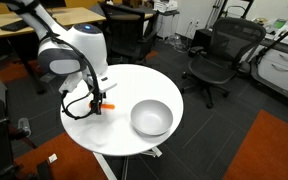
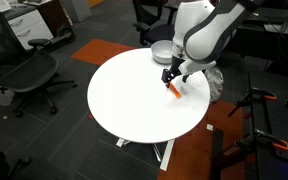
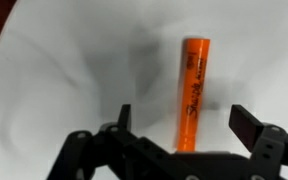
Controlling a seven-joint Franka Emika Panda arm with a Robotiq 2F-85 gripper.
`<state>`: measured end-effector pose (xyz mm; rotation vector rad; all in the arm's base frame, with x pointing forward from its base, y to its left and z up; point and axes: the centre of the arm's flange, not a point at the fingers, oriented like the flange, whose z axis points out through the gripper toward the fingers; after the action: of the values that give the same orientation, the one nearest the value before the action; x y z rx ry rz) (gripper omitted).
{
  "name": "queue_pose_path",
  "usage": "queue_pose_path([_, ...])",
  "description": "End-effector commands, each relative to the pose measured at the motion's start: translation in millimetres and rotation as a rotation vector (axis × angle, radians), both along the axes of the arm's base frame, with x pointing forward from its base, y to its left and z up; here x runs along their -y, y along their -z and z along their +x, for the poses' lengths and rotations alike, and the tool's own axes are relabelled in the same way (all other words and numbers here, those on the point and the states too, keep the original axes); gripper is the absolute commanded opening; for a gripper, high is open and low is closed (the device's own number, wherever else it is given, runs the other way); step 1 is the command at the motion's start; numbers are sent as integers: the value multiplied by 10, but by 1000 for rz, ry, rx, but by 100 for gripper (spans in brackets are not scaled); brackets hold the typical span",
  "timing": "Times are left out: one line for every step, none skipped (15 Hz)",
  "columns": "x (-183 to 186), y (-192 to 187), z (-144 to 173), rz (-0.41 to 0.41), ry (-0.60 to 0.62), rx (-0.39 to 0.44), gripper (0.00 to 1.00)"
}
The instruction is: Put the marker in the bowl on the table
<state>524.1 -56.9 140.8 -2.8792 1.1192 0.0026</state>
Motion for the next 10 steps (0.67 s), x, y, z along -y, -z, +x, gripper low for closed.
queue_pose_path([-174, -577, -326, -50, -30, 100, 100])
queue_pose_path([-213, -697, -374, -55, -45, 124, 100])
queue_pose_path([-253, -805, -419, -68, -55, 149, 100])
queue_pose_path([-300, -912, -460, -77, -70, 168, 100])
queue_pose_path([-322, -998, -507, -87, -83, 190, 100])
queue_pose_path([-358, -1079, -540, -96, -93, 205, 100])
queue_pose_path([-377, -1157, -571, -104, -101, 221, 100])
queue_pose_path([-383, -1225, -597, -110, -110, 234, 100])
queue_pose_path([-377, -1281, -610, -115, -117, 241, 100])
queue_pose_path([-382, -1346, -618, -120, -120, 249, 100])
